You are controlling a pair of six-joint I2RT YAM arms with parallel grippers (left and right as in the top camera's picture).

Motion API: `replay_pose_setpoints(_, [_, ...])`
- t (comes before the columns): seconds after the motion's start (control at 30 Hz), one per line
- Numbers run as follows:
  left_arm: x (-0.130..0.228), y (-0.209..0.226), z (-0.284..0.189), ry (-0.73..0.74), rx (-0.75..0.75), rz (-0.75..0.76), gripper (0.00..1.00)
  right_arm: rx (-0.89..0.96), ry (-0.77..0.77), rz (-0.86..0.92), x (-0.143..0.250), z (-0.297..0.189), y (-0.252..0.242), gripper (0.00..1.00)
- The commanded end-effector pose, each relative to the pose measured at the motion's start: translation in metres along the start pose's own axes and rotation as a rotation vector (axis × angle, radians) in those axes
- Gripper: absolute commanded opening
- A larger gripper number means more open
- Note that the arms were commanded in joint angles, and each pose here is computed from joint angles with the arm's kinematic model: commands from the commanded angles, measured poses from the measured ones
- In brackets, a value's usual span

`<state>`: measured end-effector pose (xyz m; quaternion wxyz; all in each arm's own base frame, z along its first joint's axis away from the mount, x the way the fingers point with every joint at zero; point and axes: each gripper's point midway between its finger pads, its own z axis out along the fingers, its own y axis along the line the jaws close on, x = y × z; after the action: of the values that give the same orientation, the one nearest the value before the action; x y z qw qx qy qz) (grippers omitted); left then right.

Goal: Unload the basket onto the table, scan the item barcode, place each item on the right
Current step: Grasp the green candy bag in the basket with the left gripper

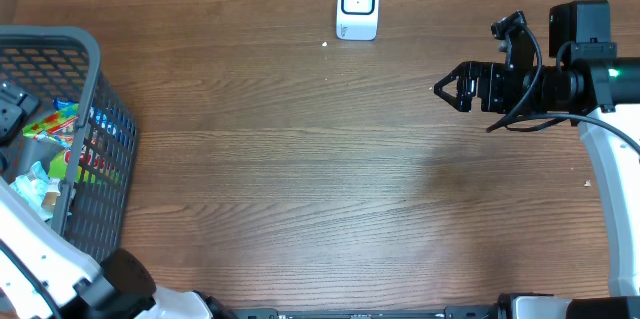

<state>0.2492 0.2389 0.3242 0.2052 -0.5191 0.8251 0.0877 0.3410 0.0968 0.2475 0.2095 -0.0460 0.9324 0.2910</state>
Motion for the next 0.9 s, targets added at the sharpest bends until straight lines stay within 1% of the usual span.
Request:
replay_pose_setpoints(0.0, [0.007, 0.012, 0.04, 0.081, -0.053, -0.046, 1.0, -0.005, -0.022, -0.017, -0.006, -0.005, 0.006, 1.0])
replay_pose_setpoints(0.17, [0.022, 0.001, 0.102, 0.168, 0.012, 0.025, 1.0, -0.005, -0.023, -0.017, -0.006, -0.005, 0.006, 1.0])
replay_pose_setpoints(0.23, [0.026, 0.0, 0.127, 0.18, 0.01, 0.042, 1.0, -0.005, -0.023, -0.017, -0.006, -0.005, 0.006, 1.0])
replay_pose_setpoints(0.27, [0.029, 0.0, 0.148, 0.182, 0.009, 0.055, 1.0, -0.005, -0.023, -0.017, -0.006, -0.005, 0.006, 1.0])
replay_pose_setpoints(0.47, [0.036, -0.007, 0.216, 0.205, 0.009, 0.063, 1.0, -0.006, -0.022, -0.017, -0.006, -0.005, 0.006, 1.0])
replay_pose_setpoints(0.63, [0.05, -0.014, 0.259, 0.284, 0.024, 0.059, 0.9, -0.005, -0.016, -0.013, -0.004, -0.005, 0.006, 1.0])
replay_pose_setpoints(0.67, [0.054, -0.015, 0.265, 0.302, 0.032, 0.058, 0.83, -0.005, -0.016, -0.012, -0.004, -0.005, 0.006, 1.0])
replay_pose_setpoints(0.7, [0.058, -0.017, 0.271, 0.322, 0.041, 0.056, 0.72, -0.005, -0.016, -0.012, -0.004, -0.005, 0.006, 1.0])
replay_pose_setpoints(0.73, [0.062, -0.019, 0.276, 0.34, 0.053, 0.054, 0.51, -0.005, -0.016, -0.013, -0.004, -0.005, 0.006, 1.0])
replay_pose_setpoints(0.8, [0.067, -0.023, 0.281, 0.365, 0.074, 0.049, 0.17, -0.005, -0.016, -0.013, -0.004, -0.005, 0.006, 1.0])
replay_pose_setpoints(0.83, [0.068, -0.025, 0.281, 0.37, 0.085, 0.047, 0.04, -0.005, -0.016, -0.013, -0.004, -0.005, 0.006, 1.0])
replay_pose_setpoints(0.87, [0.069, -0.027, 0.28, 0.373, 0.095, 0.045, 0.04, -0.005, -0.016, -0.013, -0.004, -0.005, 0.006, 1.0])
